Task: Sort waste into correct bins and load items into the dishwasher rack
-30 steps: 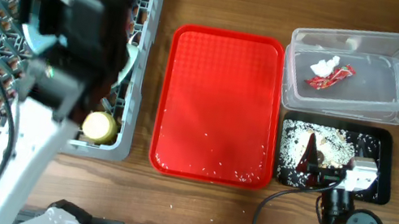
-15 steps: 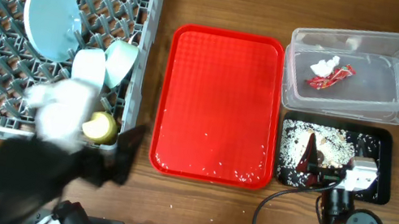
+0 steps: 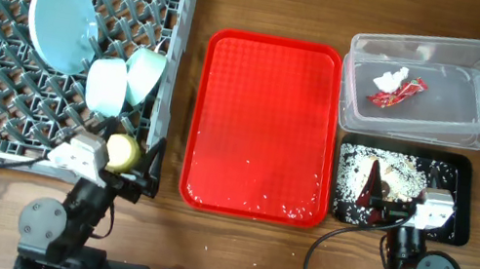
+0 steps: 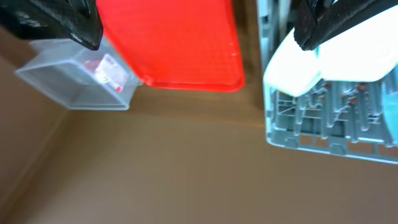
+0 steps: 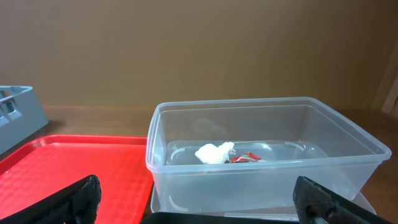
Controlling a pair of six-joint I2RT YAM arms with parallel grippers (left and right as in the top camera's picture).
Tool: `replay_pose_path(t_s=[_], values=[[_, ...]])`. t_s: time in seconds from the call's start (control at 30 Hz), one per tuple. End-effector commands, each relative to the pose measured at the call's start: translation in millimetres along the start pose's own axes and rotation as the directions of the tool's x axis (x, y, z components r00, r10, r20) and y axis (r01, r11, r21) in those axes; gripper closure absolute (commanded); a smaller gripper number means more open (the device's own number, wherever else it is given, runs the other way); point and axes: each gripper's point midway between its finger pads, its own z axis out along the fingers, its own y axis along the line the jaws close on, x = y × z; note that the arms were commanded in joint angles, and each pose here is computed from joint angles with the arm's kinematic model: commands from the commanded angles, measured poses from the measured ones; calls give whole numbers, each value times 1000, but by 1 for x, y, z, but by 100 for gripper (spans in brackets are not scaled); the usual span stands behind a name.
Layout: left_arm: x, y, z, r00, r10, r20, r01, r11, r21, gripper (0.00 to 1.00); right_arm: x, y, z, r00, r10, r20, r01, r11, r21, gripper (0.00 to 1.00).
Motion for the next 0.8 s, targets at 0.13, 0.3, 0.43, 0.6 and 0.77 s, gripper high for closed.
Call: replay_pose_path(t_s=[0.13, 0.3, 0.43, 0.6, 0.77], values=[[38, 58, 8, 998, 61, 27, -52, 969, -240, 0, -2, 2, 0, 1000, 2, 10, -2, 1000, -14, 0], [47, 62, 11, 998, 61, 29, -52, 970, -239, 0, -2, 2, 0, 1000, 2, 10, -2, 1000, -14, 0], [47, 62, 11, 998, 60, 26, -52, 969, -240, 0, -2, 2, 0, 1000, 3, 10, -3, 1000, -14, 0], [47, 62, 11, 998, 60, 26, -52, 969, -240, 0, -2, 2, 0, 1000, 3, 10, -3, 1000, -14, 0], [47, 62, 11, 998, 60, 26, -52, 969, -240, 0, -2, 2, 0, 1000, 2, 10, -2, 1000, -14, 0]])
